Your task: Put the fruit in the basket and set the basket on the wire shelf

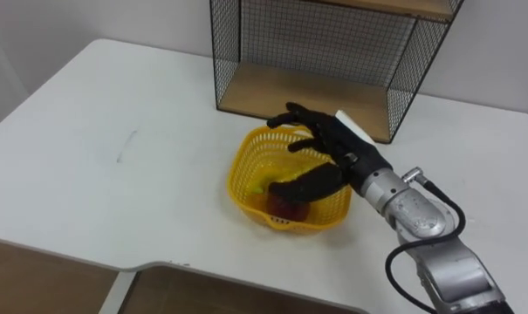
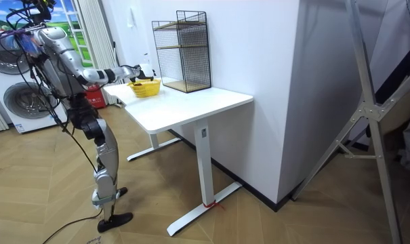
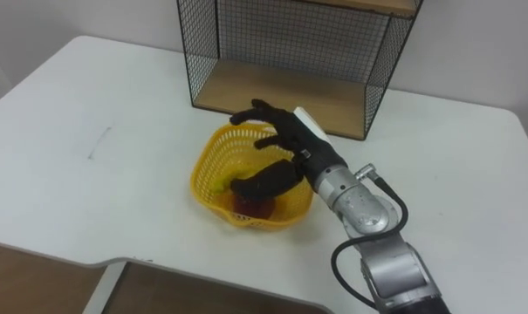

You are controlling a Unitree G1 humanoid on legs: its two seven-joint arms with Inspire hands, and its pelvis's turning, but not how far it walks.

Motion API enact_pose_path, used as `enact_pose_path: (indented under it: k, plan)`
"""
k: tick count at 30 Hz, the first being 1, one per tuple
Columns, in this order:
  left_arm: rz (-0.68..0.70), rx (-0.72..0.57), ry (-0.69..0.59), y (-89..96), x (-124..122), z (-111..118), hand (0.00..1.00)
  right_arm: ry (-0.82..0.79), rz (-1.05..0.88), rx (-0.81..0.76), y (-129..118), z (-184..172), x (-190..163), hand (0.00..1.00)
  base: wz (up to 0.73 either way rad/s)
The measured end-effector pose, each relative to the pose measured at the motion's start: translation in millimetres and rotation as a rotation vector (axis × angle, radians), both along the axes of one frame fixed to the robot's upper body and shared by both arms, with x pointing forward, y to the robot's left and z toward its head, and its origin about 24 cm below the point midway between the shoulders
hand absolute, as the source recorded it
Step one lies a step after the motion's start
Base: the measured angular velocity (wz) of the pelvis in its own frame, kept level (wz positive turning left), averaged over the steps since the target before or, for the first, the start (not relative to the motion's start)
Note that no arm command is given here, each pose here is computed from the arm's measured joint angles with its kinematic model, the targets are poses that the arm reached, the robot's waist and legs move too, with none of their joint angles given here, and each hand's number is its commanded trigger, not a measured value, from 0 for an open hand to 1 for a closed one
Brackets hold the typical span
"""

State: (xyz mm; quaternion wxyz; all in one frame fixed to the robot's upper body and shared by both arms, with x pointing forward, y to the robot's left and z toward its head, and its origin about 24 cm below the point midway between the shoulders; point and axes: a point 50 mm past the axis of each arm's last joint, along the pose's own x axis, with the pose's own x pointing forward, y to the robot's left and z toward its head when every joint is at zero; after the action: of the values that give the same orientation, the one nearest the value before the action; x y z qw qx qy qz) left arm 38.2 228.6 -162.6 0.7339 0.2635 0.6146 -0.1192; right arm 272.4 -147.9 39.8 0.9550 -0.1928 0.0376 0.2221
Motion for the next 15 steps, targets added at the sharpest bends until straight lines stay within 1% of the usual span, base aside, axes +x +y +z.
enact_pose_path:
  k: [9,15]
  plan:
    - [-0.004,0.001,-0.006,-0.1,2.0,0.3,0.00,0.039,-0.009,-0.013,-1.7,-9.4,-1.6,0.00,0.00]
    - [-0.011,0.001,-0.029,-0.8,7.3,1.9,0.00,0.050,-0.011,0.001,1.6,-11.0,-1.8,0.00,0.00]
